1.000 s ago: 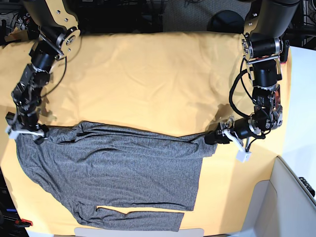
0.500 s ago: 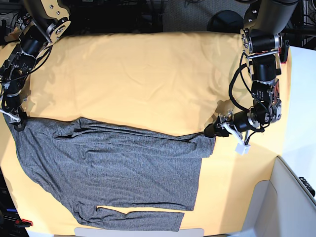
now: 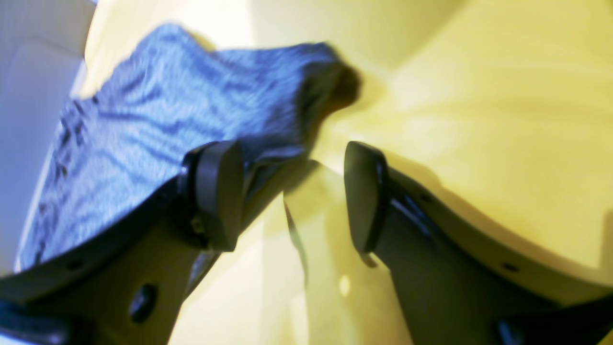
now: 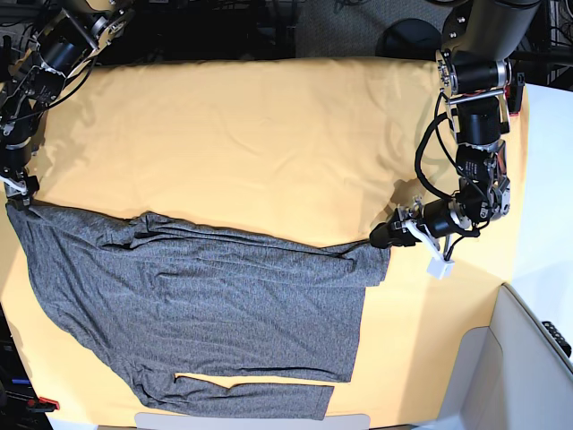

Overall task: Fold the T-shirt properly
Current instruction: 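Hold the shirt with both grippers and adjust the grip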

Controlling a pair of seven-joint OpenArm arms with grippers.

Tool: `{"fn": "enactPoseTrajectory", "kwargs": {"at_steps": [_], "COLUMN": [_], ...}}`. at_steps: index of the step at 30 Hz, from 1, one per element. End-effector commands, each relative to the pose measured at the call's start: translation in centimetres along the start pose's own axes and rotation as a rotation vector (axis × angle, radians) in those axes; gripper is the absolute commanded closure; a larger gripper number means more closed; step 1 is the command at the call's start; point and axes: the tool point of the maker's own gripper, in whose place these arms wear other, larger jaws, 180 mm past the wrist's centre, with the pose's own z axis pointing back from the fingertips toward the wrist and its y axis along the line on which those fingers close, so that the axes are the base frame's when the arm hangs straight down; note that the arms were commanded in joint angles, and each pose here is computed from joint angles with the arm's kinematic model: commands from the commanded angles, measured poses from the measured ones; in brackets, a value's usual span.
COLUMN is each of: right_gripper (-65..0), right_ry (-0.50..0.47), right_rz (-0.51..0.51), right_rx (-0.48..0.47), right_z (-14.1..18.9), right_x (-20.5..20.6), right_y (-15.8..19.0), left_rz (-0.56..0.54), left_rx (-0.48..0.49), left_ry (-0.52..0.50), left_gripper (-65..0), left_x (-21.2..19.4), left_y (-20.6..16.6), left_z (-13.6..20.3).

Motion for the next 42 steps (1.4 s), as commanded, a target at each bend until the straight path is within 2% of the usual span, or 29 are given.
{"fn": "enactPoseTrajectory", "kwargs": {"at_steps": [1, 6, 15, 21, 23, 25, 27, 28, 34, 39, 42], "right_gripper": [-34.4, -34.4, -34.4, -34.3, -30.2, -17.9, -2.1, 0.0, -2.4, -2.4, -2.4], "right_ry": [-0.017, 0.023, 0.091, 0.129, 0.140, 0.143, 0.146, 0.147, 0.150, 0.155, 0.156], "right_rz": [-0.002, -0.061, -0.171, -0.091, -0.077, -0.074, -0.074, -0.073, -0.071, -0.068, -0.068], "right_rx": [-0.037, -0.037, 0.018, 0.075, 0.082, 0.083, 0.080, 0.079, 0.074, 0.067, 0.066], "right_z": [0.0, -1.5, -4.6, -5.4, -5.5, -5.5, -5.5, -5.5, -5.4, -5.3, -5.2], "right_x": [1.2, -0.2, -2.6, -3.4, -3.8, -4.0, -4.1, -4.1, -4.3, -4.6, -4.6], "right_y": [-0.9, -0.5, 3.6, 7.1, 7.4, 7.6, 7.5, 7.4, 7.1, 6.7, 6.6], "left_rz": [-0.032, -0.023, -0.021, -0.021, -0.021, -0.024, -0.026, -0.028, -0.046, -0.020, -0.014], "left_rx": [0.000, -0.003, -0.004, -0.004, -0.003, 0.001, 0.004, 0.013, 0.015, 0.027, 0.012], "left_ry": [-0.032, -0.028, -0.028, -0.035, -0.035, -0.036, -0.037, -0.038, -0.058, -0.071, -0.073], "left_gripper": [-25.7, -25.7, -25.7, -25.7, -25.7, -25.9, -26.0, -26.0, -26.6, -33.9, -34.4], "left_x": [1.9, 1.4, 1.3, 1.4, 1.4, 1.5, 1.7, 1.9, 3.4, 4.3, 4.4], "left_y": [-0.2, -0.2, -0.2, -0.2, -0.2, -0.1, 0.0, 0.4, 0.2, 0.0, -0.7], "left_z": [0.6, 0.4, 0.4, 0.4, 0.4, 0.6, 0.7, 1.0, 1.4, 1.2, 0.5]}}
